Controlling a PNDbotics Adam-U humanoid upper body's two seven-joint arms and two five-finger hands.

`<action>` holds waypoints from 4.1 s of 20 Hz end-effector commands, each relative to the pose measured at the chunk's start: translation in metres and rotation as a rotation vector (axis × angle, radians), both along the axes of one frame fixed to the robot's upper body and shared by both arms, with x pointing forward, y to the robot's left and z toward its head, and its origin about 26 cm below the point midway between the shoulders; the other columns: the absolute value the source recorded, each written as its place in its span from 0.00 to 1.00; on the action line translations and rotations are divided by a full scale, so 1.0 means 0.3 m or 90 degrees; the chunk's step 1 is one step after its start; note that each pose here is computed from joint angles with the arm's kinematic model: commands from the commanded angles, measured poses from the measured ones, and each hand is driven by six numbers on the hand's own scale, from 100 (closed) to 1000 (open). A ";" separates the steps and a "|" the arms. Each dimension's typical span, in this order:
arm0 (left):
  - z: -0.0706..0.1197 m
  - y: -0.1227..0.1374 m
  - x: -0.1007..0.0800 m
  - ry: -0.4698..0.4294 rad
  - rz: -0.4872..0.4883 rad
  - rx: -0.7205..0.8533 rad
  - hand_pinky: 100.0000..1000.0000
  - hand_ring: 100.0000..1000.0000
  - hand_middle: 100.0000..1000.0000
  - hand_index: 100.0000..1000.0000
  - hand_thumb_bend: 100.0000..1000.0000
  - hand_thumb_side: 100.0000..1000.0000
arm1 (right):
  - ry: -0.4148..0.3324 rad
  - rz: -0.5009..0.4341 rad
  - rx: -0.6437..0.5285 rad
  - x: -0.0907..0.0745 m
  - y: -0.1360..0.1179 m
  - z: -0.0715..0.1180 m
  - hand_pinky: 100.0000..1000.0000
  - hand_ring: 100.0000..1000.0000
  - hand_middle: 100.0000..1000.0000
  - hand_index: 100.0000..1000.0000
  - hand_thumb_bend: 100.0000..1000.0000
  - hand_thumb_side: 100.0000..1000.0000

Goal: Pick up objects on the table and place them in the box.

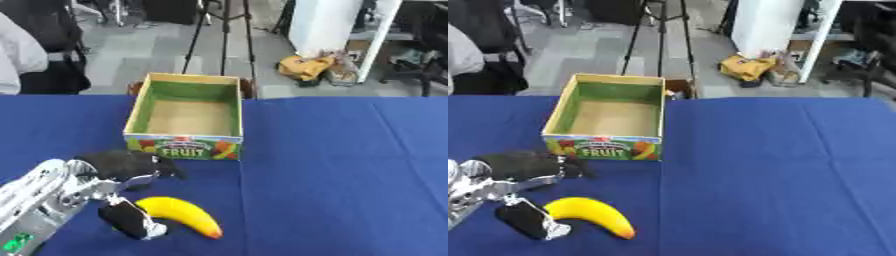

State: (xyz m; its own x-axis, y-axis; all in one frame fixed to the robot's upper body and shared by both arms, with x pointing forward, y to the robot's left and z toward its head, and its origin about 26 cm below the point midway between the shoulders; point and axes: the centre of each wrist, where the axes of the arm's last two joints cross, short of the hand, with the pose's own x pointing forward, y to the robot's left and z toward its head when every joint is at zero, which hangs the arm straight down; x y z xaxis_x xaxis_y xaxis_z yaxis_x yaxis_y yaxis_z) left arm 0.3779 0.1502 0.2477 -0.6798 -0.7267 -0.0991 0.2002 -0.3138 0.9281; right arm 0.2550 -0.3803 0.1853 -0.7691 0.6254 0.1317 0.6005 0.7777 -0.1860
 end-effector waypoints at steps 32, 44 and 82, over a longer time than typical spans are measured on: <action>-0.130 0.020 0.138 -0.021 0.046 0.023 0.50 0.74 0.77 0.86 0.11 0.40 | -0.085 0.041 0.006 0.004 0.013 0.026 0.72 0.84 0.57 0.80 0.00 0.95; -0.174 0.024 0.153 -0.025 0.037 0.047 0.45 0.71 0.75 0.84 0.22 0.30 | -0.086 0.040 0.008 0.005 0.013 0.025 0.72 0.83 0.57 0.80 0.00 0.95; -0.189 0.037 0.164 -0.045 0.069 0.007 0.27 0.55 0.64 0.76 0.00 0.28 | -0.083 0.036 0.010 0.002 0.012 0.020 0.72 0.84 0.57 0.80 0.00 0.97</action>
